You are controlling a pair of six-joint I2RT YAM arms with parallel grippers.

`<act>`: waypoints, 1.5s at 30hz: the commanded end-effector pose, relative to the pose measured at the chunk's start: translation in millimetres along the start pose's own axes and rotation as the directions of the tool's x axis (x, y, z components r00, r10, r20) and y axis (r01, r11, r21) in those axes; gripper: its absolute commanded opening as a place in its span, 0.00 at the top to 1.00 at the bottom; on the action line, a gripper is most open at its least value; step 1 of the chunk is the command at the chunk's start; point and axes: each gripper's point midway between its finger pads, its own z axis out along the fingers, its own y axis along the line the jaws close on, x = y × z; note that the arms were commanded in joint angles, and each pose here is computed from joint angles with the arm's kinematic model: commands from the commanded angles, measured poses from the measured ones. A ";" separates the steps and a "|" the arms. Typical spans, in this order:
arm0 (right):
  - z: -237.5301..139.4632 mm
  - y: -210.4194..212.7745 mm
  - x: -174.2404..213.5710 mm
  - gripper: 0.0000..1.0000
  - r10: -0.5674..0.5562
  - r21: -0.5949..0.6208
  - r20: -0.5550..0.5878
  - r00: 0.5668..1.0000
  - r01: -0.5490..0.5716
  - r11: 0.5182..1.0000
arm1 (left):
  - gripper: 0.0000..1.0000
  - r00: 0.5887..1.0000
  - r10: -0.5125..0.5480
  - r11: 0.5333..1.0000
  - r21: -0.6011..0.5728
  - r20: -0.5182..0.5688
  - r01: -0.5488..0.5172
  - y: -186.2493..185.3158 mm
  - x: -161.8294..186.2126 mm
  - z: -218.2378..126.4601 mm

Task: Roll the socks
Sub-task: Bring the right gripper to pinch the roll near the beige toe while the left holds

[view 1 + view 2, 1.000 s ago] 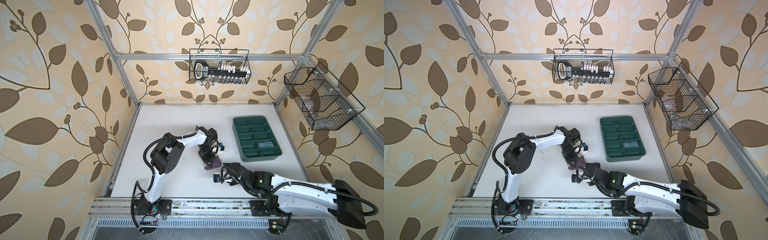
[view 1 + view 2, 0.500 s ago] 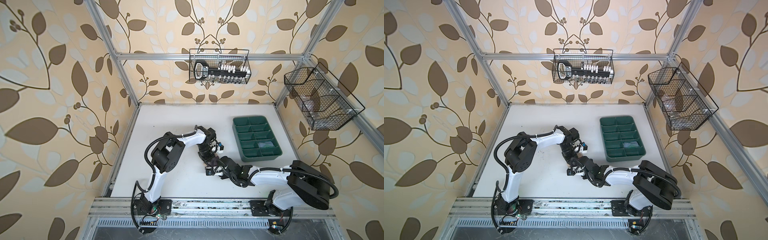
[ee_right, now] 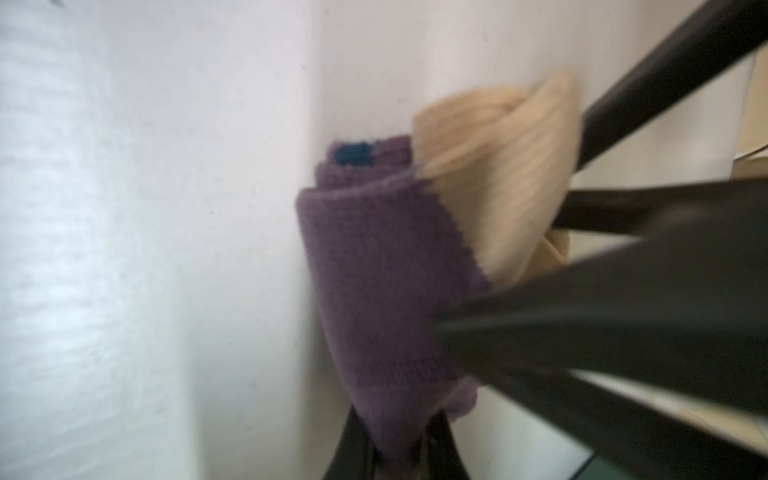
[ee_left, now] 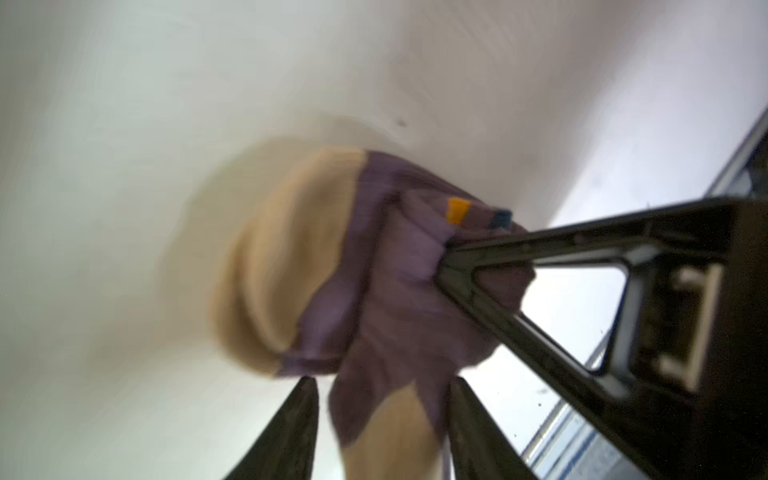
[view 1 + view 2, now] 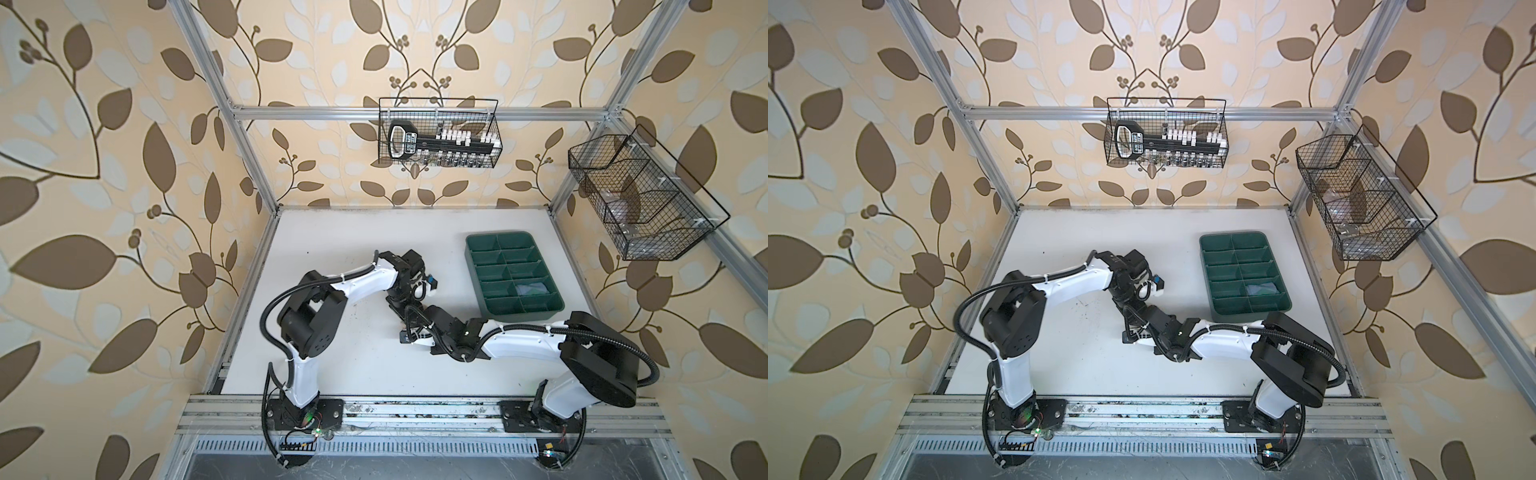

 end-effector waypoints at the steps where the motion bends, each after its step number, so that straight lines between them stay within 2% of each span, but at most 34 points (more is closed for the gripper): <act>1: -4.6 75.0 30.3 1.00 0.008 -0.349 -0.116 0.993 -0.049 0.936 | 0.45 0.968 -0.017 0.957 -0.275 0.251 0.089 41.4 -23.6 -79.8; 2: -8.4 78.6 29.4 1.00 0.017 -0.389 -0.117 0.993 -0.062 0.919 | 0.45 0.957 -0.015 0.940 -0.322 0.291 0.113 47.6 -21.8 -96.2; 4: -17.3 81.2 23.9 1.00 0.045 -0.466 -0.113 0.993 -0.093 0.880 | 0.44 0.916 -0.010 0.874 -0.442 0.400 0.202 63.7 -13.4 -140.3; 7: -27.0 72.3 16.3 1.00 0.124 -0.540 -0.155 0.980 -0.189 0.820 | 0.44 0.836 0.070 0.761 -0.571 0.544 0.308 69.8 7.1 -208.6; 8: -28.8 68.2 14.9 1.00 0.148 -0.558 -0.177 0.973 -0.224 0.799 | 0.44 0.816 0.105 0.739 -0.593 0.569 0.319 67.2 14.5 -224.7; 10: -30.8 64.0 13.3 1.00 0.185 -0.612 -0.225 0.957 -0.286 0.737 | 0.42 0.783 0.199 0.735 -0.619 0.590 0.279 50.9 29.0 -250.9; 14: -19.5 53.1 16.7 1.00 0.217 -0.655 -0.299 0.929 -0.365 0.662 | 0.36 0.731 0.395 0.816 -0.578 0.556 0.000 -4.0 47.2 -251.6; 16: -10.6 46.5 16.7 1.00 0.234 -0.674 -0.308 0.922 -0.385 0.630 | 0.35 0.696 0.461 0.836 -0.533 0.551 -0.132 -30.8 55.4 -244.4; 18: -0.4 35.7 15.0 1.00 0.249 -0.673 -0.301 0.921 -0.390 0.629 | 0.33 0.662 0.508 0.839 -0.491 0.551 -0.235 -50.4 61.1 -232.4; 20: 9.6 28.9 19.6 1.00 0.246 -0.663 -0.311 0.918 -0.395 0.636 | 0.31 0.660 0.543 0.827 -0.466 0.520 -0.314 -59.4 65.8 -210.4; 21: 15.3 25.1 22.0 1.00 0.245 -0.655 -0.318 0.916 -0.400 0.641 | 0.31 0.673 0.566 0.813 -0.455 0.475 -0.363 -62.1 69.6 -192.5; 23: 24.0 19.9 27.5 1.00 0.238 -0.643 -0.334 0.912 -0.405 0.651 | 0.30 0.694 0.632 0.756 -0.471 0.346 -0.454 -64.4 75.8 -156.5; 24: 28.2 17.9 30.8 0.99 0.233 -0.634 -0.343 0.910 -0.408 0.657 | 0.29 0.691 0.674 0.708 -0.491 0.259 -0.507 -64.4 78.4 -136.2; 25: 30.9 16.3 32.5 0.98 0.228 -0.629 -0.345 0.911 -0.404 0.664 | 0.28 0.679 0.713 0.657 -0.505 0.174 -0.560 -63.9 80.9 -115.3; 27: 35.1 13.9 34.9 0.96 0.224 -0.625 -0.343 0.912 -0.400 0.670 | 0.28 0.644 0.761 0.581 -0.518 0.074 -0.627 -66.9 77.6 -84.0; 28: 36.6 12.4 35.1 0.96 0.224 -0.623 -0.339 0.914 -0.397 0.675 | 0.28 0.632 0.774 0.558 -0.519 0.044 -0.647 -67.4 74.0 -69.6; 33: 40.7 11.6 38.6 0.94 0.224 -0.628 -0.335 0.915 -0.394 0.671 | 0.30 0.605 0.796 0.520 -0.512 0.002 -0.683 -68.9 46.4 -25.6; 37: 42.5 11.5 38.9 0.94 0.230 -0.639 -0.327 0.917 -0.394 0.661 | 0.36 0.625 0.776 0.461 -0.598 -0.088 -0.656 -43.9 27.5 2.4; 39: 42.3 11.2 37.4 0.94 0.234 -0.646 -0.319 0.919 -0.391 0.656 | 0.40 0.640 0.762 0.459 -0.614 -0.100 -0.642 -37.7 22.0 14.5; 42: 42.3 11.5 36.8 0.94 0.243 -0.656 -0.312 0.918 -0.393 0.644 | 0.45 0.638 0.764 0.455 -0.616 -0.102 -0.643 -35.8 18.2 26.1; 45: 41.9 10.8 36.4 0.94 0.250 -0.660 -0.308 0.918 -0.396 0.638 | 0.58 0.642 0.755 0.469 -0.570 -0.138 -0.675 -32.6 28.1 45.8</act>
